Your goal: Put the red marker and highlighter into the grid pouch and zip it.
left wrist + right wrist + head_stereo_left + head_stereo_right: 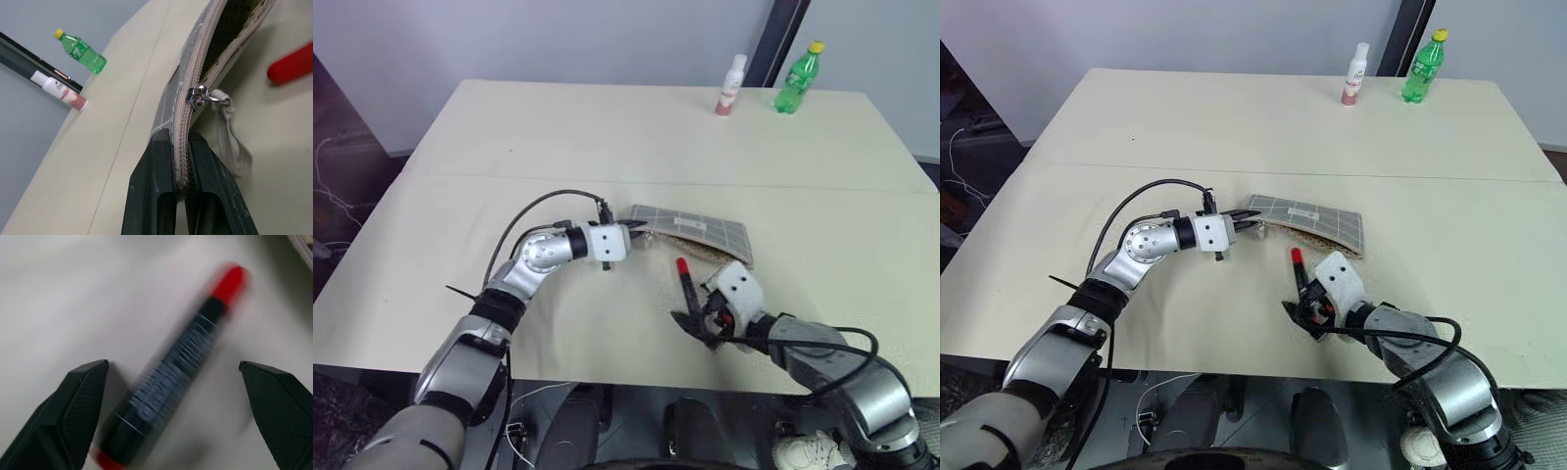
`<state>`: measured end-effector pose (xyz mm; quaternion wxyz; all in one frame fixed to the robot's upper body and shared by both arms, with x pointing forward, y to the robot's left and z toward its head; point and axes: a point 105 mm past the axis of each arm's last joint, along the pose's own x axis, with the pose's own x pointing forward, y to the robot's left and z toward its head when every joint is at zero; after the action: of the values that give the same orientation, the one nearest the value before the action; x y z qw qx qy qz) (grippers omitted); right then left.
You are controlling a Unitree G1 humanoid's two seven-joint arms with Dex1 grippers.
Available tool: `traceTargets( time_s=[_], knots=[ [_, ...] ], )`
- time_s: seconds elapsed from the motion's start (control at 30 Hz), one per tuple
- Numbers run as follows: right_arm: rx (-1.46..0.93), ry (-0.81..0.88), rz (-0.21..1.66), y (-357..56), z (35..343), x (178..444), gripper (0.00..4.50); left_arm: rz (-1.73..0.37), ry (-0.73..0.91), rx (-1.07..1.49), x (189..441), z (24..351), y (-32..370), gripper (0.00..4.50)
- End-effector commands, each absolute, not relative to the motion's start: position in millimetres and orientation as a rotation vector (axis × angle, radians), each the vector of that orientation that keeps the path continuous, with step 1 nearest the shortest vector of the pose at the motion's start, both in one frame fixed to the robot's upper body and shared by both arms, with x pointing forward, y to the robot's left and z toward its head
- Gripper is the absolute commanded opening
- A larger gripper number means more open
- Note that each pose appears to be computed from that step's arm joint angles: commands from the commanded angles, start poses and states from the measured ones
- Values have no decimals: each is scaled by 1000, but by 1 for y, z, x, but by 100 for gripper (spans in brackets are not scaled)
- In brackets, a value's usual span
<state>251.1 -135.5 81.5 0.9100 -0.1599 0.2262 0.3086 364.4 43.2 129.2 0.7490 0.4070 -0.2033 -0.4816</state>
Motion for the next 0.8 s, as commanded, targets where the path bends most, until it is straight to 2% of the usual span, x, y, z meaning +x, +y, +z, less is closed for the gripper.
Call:
traceTargets(
  time_s=[0.03,0.07,0.13,0.27,0.3,0.37,0.5,0.8],
  knots=[
    [-375,527,583,-151,69,250,391,-1019,-514,902,365,147,43,0],
    [-382,532,581,-152,68,250,360,-1018,-513,905,365,147,44,0],
    [-399,527,572,-154,68,252,268,-1018,-512,907,365,146,44,0],
    [-430,488,618,-151,75,253,56,-1016,-515,906,365,146,43,0],
    [-444,469,653,-148,79,251,33,-1016,-516,905,365,146,42,0],
    [-467,397,719,-143,92,250,32,-1017,-516,905,365,146,42,0],
    [-497,295,638,-165,123,268,32,-1041,-525,897,362,145,38,0],
    [-520,287,606,-191,130,272,32,-1063,-527,886,358,141,30,0]
  ],
)
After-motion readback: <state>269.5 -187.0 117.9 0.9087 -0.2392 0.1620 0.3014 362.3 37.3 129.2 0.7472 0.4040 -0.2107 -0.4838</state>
